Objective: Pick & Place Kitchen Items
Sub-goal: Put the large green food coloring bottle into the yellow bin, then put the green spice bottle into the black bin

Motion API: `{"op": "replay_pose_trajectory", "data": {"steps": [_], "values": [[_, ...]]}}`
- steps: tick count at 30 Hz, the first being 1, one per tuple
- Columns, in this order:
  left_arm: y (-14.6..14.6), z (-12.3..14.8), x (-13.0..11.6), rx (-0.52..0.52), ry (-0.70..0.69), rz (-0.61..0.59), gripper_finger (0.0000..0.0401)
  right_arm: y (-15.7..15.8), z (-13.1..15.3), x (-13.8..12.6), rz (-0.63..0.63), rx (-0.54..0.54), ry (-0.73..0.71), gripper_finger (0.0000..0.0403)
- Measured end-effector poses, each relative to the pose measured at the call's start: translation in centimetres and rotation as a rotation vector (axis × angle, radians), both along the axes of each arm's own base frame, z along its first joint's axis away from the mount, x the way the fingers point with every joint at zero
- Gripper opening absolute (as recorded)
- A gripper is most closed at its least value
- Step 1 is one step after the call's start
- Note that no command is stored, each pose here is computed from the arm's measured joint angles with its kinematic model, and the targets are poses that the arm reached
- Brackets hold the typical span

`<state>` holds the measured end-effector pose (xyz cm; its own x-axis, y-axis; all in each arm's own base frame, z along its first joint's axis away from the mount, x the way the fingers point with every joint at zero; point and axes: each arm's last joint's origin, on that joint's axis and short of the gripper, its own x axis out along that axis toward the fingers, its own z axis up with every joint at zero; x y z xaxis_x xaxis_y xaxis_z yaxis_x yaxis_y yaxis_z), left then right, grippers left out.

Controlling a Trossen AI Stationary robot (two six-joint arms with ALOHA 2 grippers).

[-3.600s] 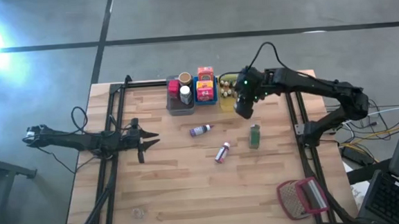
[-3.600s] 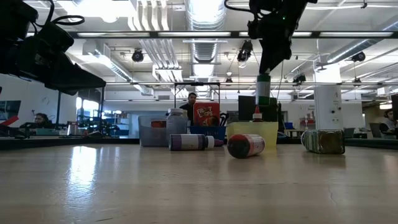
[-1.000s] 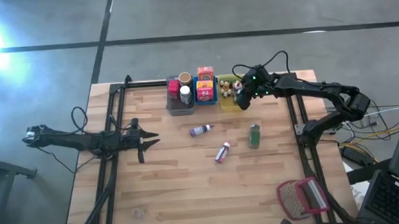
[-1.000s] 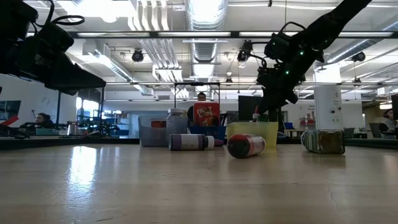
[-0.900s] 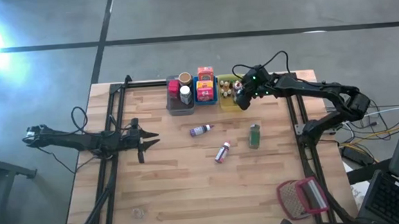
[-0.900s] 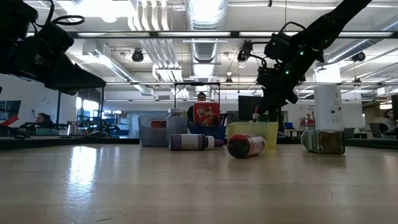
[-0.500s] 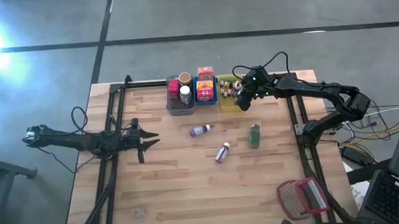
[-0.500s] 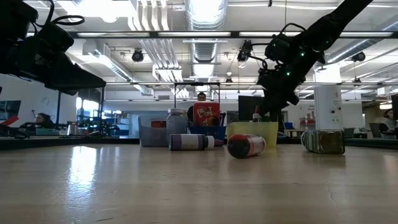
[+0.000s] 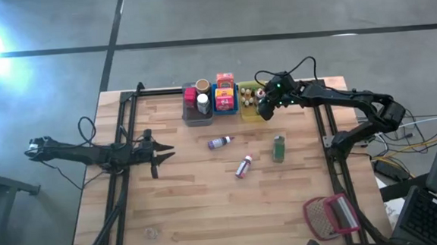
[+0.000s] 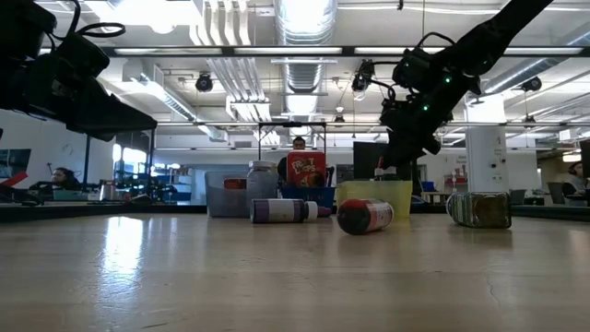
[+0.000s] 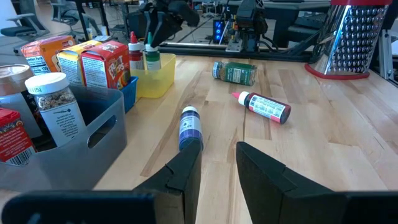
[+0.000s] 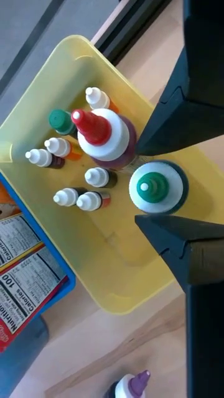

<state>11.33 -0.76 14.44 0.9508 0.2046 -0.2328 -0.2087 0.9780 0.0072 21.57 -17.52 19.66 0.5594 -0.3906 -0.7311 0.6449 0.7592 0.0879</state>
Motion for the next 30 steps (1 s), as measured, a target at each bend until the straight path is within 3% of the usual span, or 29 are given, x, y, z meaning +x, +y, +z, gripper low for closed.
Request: {"op": "replay_pose_trajectory", "data": {"steps": [16, 22, 30], "values": [[0.0, 0.0, 0.0, 0.000, 0.000, 0.000, 0.0108, -0.5, 1.4, 0.5, -0.001, -0.034, -0.033, 0.0201], [0.0, 0.0, 0.0, 0.000, 0.000, -0.001, 0.0108, -0.7, 3.6, 0.8, 0.013, -0.034, -0.008, 0.0204], [0.0, 0.0, 0.0, 0.000, 0.000, 0.000, 0.0108, 0.3, 8.0, 0.5, 0.037, 0.042, 0.085, 0.0172]]}}
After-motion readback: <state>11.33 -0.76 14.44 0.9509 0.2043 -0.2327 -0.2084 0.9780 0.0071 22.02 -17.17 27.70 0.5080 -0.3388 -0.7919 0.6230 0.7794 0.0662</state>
